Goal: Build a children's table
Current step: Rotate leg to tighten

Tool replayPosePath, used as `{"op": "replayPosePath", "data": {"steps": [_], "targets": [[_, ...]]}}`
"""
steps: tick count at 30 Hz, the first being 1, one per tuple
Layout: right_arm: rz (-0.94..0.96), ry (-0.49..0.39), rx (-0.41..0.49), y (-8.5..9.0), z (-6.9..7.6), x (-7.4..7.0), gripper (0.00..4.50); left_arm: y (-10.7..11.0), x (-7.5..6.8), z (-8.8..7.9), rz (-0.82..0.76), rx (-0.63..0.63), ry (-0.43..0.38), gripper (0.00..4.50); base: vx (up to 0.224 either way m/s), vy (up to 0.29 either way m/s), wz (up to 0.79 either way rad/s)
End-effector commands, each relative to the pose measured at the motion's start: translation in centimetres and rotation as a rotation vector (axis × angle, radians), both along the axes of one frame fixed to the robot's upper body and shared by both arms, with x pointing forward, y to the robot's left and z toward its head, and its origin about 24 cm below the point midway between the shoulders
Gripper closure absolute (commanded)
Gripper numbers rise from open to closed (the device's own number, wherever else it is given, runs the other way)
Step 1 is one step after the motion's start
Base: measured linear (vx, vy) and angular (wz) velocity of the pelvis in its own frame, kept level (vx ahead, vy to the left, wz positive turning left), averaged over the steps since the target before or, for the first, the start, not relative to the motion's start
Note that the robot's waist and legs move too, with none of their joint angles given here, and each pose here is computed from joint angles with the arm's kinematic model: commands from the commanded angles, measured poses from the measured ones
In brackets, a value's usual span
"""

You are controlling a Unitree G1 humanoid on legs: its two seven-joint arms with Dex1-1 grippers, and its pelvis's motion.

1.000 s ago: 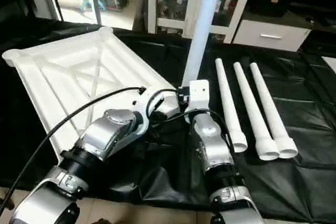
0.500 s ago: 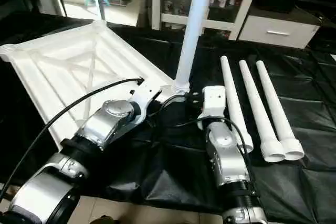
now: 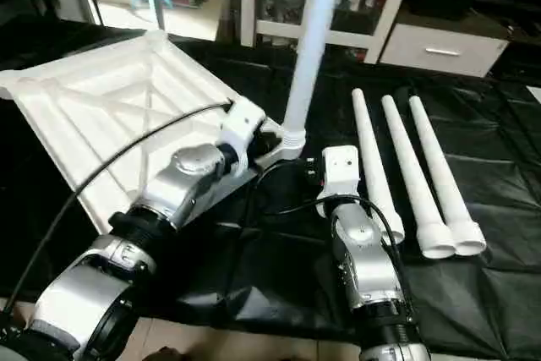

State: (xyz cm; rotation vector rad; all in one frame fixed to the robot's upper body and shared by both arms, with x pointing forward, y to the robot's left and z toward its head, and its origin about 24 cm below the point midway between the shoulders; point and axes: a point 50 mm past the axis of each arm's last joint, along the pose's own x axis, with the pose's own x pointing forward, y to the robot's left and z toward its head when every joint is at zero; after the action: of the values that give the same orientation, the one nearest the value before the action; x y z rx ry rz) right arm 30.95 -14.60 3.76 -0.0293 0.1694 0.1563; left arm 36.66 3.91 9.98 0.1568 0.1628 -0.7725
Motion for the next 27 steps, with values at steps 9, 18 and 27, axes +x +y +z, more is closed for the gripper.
{"op": "replayPosePath", "data": {"steps": [9, 18, 27], "targets": [[0.505, -0.071, 0.077, 1.7, 3.1, -2.2, 0.87, 7.1, -4.2, 1.6, -0.307, 0.145, -0.028, 2.91, 0.000, 0.000, 0.00], [0.702, 0.005, 0.032, 2.6, 2.7, -2.9, 0.87, 10.7, -6.6, 2.0, -0.399, 0.242, 0.073, 2.91, 0.000, 0.000, 0.00], [0.535, 0.194, -0.268, 4.3, -0.8, 2.4, 0.87, 12.4, -7.4, 3.2, -0.355, 0.285, 0.096, 2.91, 0.000, 0.000, 0.00]]}}
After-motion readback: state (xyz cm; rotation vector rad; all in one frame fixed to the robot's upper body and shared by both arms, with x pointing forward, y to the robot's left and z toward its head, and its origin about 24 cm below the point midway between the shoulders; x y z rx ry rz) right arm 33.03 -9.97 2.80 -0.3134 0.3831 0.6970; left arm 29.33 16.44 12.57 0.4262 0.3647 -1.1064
